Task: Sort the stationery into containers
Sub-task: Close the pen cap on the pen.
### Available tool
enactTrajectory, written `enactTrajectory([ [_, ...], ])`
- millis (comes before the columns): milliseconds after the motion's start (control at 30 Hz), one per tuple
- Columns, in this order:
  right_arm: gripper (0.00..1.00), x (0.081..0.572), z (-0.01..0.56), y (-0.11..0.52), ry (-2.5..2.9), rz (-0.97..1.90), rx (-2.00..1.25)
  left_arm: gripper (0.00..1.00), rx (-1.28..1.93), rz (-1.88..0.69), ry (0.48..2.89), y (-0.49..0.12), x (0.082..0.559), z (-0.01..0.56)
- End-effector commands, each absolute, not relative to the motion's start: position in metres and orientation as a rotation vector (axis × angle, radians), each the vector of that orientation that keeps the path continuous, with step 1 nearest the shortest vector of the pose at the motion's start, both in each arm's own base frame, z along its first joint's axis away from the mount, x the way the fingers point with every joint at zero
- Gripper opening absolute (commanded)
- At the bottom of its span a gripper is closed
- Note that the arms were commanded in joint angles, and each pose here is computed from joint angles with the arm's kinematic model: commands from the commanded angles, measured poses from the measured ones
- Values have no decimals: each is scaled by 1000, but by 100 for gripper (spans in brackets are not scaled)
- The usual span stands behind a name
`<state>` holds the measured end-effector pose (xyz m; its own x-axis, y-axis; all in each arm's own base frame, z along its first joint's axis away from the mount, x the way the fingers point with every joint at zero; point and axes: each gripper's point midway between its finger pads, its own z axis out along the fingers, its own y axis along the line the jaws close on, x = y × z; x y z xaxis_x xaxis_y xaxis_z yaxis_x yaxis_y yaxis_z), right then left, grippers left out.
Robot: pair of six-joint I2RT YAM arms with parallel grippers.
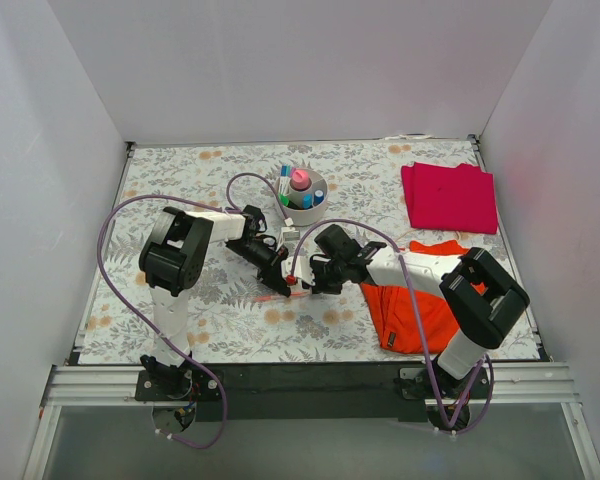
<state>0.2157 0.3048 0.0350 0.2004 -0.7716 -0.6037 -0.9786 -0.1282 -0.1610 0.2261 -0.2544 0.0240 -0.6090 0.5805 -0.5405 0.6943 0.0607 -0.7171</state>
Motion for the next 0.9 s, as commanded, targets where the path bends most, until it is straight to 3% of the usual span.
enactTrajectory([
  [0, 1, 216, 45, 311, 1592, 547, -1949, 0, 1378, -1542, 2166, -258, 236, 22],
  [867, 1, 220, 47, 332, 1545, 619, -1957, 0, 1363, -1546, 2185, -258, 239, 20],
])
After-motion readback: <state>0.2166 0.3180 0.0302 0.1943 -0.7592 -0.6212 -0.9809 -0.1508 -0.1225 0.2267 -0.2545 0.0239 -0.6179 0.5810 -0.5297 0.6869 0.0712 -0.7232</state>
